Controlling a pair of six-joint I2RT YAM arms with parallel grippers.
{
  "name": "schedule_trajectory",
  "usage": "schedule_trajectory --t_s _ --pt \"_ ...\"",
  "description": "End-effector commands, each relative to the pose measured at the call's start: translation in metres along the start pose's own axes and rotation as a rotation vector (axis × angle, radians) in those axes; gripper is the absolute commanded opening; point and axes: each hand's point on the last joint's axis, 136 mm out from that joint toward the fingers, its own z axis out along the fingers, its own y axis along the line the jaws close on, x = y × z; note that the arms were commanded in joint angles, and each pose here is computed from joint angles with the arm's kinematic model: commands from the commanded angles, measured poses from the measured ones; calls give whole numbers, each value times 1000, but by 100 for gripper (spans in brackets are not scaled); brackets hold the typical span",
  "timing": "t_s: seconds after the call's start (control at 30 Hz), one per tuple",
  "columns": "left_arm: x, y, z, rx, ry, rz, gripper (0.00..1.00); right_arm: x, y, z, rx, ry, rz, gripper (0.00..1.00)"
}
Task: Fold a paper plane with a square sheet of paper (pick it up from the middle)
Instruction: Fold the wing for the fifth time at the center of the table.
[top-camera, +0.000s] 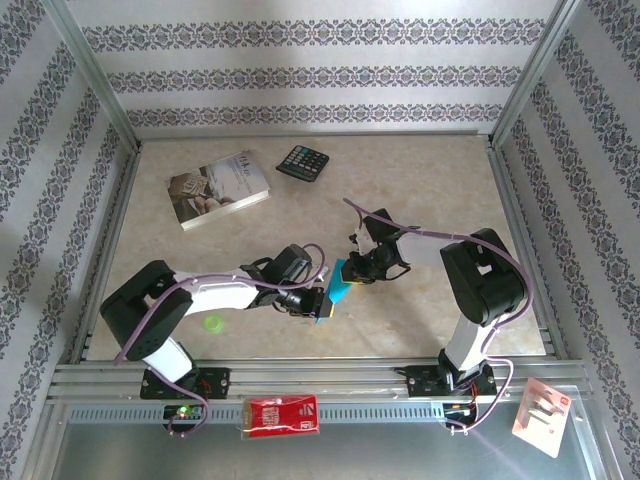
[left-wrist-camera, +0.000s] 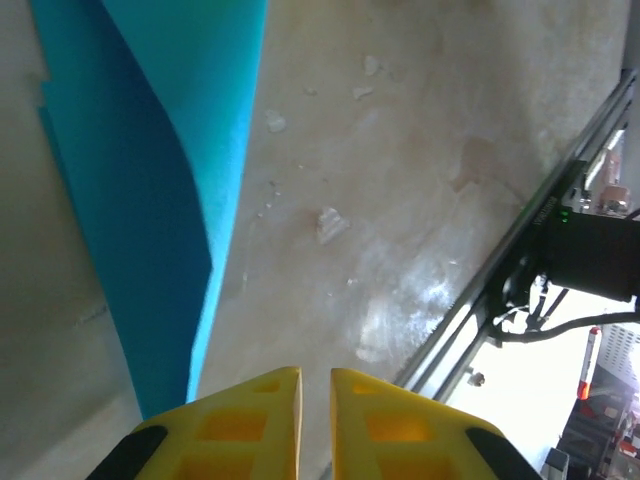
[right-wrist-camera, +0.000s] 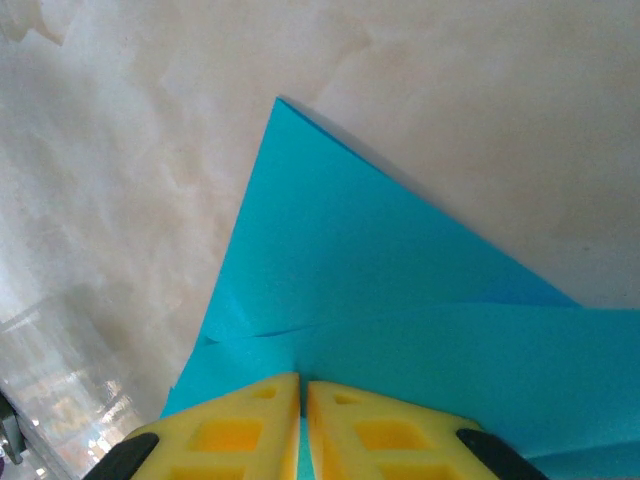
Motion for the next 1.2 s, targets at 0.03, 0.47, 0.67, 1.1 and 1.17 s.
schedule_trajectory --t_s 0.03,0.47,0.67,1.1,1.17 --pt "-8 11 3 -29 1 2 12 20 -46 11 167 59 82 20" --pt "-10 32 8 -25 7 -47 10 20 -46 10 166 59 79 20" --pt "4 50 13 -56 32 -81 8 18 -43 10 159 56 77 20" --pt "37 90 7 -188 62 -154 0 -16 3 -22 77 -14 -8 25" --pt "40 94 7 -195 59 -162 0 -19 13 -32 54 -33 -26 26"
